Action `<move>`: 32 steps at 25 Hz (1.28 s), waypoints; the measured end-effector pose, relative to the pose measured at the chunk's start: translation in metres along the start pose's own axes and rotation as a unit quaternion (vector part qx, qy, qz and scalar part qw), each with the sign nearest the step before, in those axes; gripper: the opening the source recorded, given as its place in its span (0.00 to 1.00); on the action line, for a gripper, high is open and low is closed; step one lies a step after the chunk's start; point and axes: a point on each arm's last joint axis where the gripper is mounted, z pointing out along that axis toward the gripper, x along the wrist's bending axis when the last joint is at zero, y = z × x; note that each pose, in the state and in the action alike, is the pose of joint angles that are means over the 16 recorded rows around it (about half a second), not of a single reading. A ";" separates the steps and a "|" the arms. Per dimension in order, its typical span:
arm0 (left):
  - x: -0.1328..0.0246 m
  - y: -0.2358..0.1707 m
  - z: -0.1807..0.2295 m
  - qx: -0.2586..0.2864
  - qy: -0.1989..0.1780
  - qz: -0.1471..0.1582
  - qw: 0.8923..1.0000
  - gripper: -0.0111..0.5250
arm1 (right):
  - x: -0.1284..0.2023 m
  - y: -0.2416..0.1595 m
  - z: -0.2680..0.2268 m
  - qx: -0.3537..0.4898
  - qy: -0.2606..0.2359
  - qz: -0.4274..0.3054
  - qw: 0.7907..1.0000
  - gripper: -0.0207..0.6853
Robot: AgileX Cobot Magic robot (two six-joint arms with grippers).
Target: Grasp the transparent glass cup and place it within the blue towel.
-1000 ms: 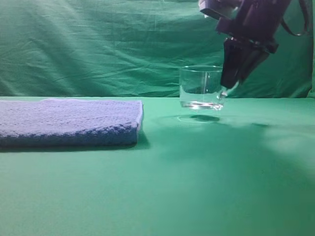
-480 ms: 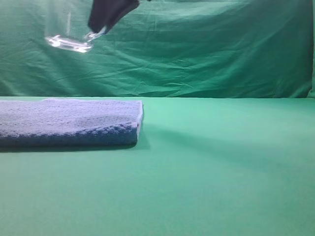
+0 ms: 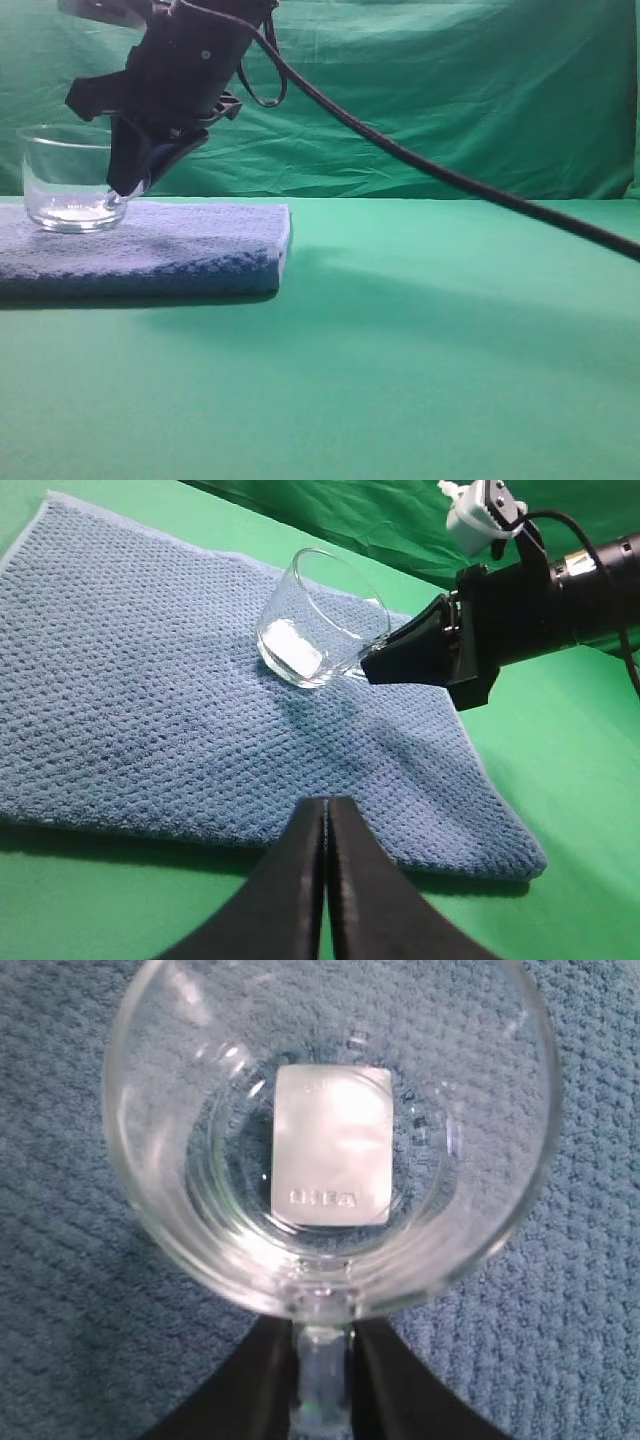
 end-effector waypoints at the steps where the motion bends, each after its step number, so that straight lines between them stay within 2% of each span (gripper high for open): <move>1: 0.000 0.000 0.000 0.000 0.000 0.000 1.000 0.02 | 0.000 0.004 -0.008 -0.001 -0.002 0.007 1.000 0.61; 5: 0.000 0.000 0.000 0.000 0.000 0.000 1.000 0.02 | 0.002 0.021 -0.049 0.001 -0.014 0.036 0.999 0.52; 12: 0.000 0.000 0.000 0.000 0.000 0.000 1.000 0.02 | 0.008 0.037 -0.131 0.007 -0.064 0.091 0.994 0.17; 15: 0.000 0.000 0.000 0.000 0.000 0.000 1.000 0.02 | 0.013 0.034 -0.160 0.006 -0.085 0.105 0.991 0.07; 23: 0.000 0.000 0.000 0.000 0.000 0.000 1.000 0.02 | 0.034 -0.002 -0.203 -0.018 -0.103 0.123 0.987 0.03; 32: 0.000 0.000 0.000 0.000 0.000 0.000 1.000 0.02 | 0.075 -0.085 -0.232 -0.080 -0.098 0.148 0.981 0.03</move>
